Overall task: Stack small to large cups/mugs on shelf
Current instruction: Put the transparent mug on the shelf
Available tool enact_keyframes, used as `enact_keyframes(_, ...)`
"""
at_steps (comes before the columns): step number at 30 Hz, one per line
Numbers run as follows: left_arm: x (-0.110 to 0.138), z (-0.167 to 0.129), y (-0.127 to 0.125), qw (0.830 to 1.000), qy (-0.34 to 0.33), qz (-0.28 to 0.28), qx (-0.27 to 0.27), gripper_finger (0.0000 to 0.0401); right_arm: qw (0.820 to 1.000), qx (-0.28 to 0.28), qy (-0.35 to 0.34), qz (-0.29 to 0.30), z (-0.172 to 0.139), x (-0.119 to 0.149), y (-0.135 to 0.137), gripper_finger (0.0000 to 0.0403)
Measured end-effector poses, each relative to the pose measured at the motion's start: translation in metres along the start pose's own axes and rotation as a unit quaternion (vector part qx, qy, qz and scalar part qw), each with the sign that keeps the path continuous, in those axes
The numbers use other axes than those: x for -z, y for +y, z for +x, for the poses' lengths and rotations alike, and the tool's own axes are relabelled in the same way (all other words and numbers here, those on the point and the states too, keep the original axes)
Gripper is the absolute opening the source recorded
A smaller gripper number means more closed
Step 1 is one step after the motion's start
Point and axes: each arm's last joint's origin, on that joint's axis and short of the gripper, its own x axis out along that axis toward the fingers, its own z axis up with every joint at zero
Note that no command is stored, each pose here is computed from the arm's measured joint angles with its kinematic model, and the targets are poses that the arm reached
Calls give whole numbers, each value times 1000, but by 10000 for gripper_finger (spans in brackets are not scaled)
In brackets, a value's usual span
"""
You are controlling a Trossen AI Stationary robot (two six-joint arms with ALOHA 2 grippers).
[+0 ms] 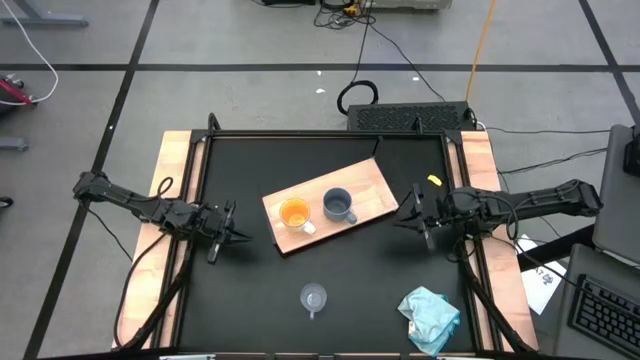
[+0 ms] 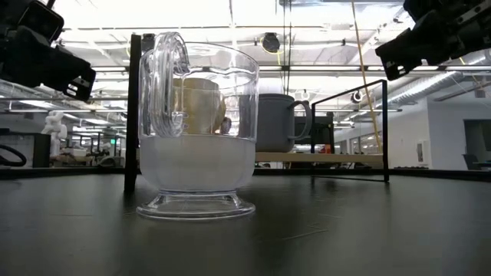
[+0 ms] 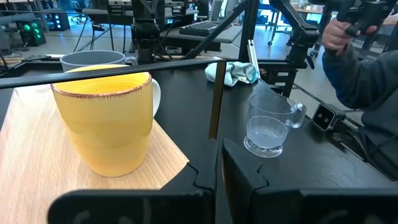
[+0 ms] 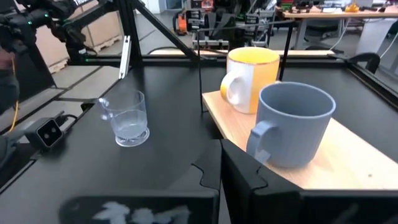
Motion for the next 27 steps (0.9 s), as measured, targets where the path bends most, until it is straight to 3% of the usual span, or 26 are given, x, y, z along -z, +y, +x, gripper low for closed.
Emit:
enact_keyframes(19,0,0,0,1000,0,1,0,26,1000,-19,6,17,0,1,2,0)
enact_keyframes(27,0,0,0,1000,0,1,-1,26,999,-34,21,9,2,14,4,0)
